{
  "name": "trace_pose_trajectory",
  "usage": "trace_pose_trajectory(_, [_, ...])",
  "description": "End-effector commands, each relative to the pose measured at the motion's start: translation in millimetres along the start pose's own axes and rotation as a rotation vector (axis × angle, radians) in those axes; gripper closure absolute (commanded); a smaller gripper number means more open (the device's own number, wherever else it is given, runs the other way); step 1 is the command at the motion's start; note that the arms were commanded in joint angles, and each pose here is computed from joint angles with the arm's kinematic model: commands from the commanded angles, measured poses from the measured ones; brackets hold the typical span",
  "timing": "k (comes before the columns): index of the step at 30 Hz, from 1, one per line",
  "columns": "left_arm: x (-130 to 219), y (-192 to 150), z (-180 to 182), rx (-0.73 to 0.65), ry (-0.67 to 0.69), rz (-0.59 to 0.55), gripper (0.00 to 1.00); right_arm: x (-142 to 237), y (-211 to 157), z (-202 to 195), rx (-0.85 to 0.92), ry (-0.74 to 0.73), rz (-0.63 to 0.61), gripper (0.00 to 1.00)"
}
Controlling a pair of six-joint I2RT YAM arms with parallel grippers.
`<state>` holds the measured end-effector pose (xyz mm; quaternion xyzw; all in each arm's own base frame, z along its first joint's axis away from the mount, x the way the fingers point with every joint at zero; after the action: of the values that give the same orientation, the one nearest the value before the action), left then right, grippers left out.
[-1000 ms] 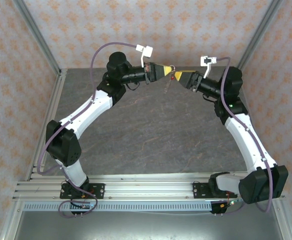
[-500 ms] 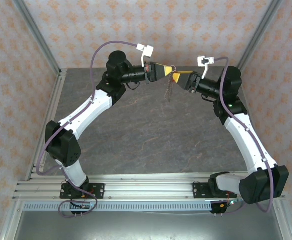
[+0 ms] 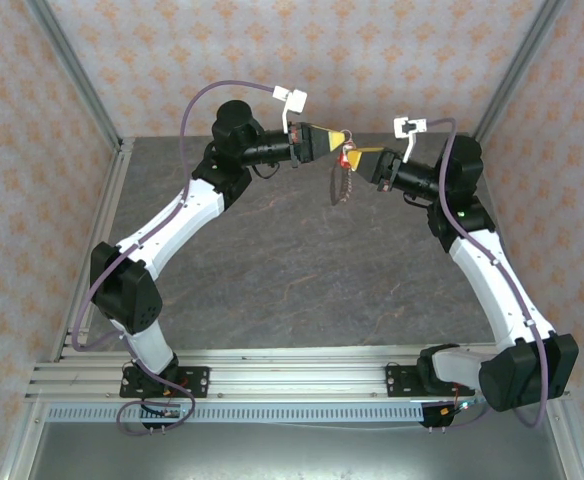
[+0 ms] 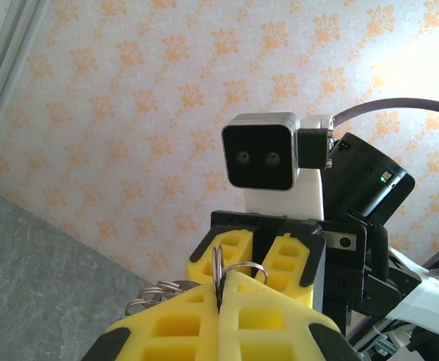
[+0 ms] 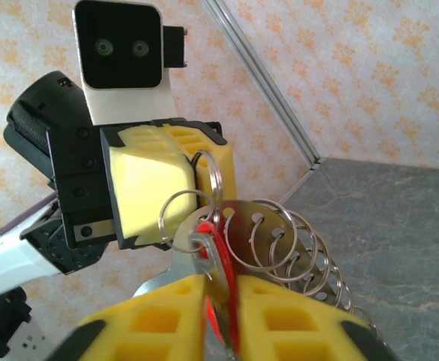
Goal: Put the keys on the keyring
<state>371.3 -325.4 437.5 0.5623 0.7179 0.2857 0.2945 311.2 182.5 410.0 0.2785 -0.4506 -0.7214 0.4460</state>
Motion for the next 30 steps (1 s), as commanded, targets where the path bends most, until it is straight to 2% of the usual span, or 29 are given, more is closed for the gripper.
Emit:
trace_pose_trajectory(1, [5.9,18.6,-39.7,-0.101,-0.055,-0.041,1.0,2.3,1.1,12.7,0.041,0.041,-0.002,0.94])
trace_pose_trajectory(3, [5.8,18.9,-38.9,-0.1,-0.053,-0.044,1.0,1.7,0.7,13.7,0.04,0.045,-0.001,1.0])
trace_pose_trajectory(15, [8.2,19.4,-35.9,-0.097,-0.043,-0.075,1.0,-14.0,-13.3,23.4,0.019,0.086,0.04,1.0])
trace_pose_trajectory(25, [9.6,20.4,-35.7,-0.1,-0.036,-0.093,1.0,-14.4,-28.1,5.2,0.008,-0.002,0.057,1.0])
trace_pose_trajectory(30, [10.0,20.1,-34.8,-0.097,-0.036,-0.101,1.0,-18.0,-23.1,3.2,-0.023,0.01,0.026,1.0])
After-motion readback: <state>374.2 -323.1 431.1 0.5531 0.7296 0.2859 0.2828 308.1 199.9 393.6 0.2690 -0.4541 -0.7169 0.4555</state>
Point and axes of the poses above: each hand's point on the last joint's axis, 136 mm out from that joint toward the fingers, its own x axis back along the fingers, its own z axis along the line the jaws close on, y = z × x, the point moved 2 cm from there along x, back along the fingers, and after that the axes turned 8 degrees about x, right-handed, at the moved point
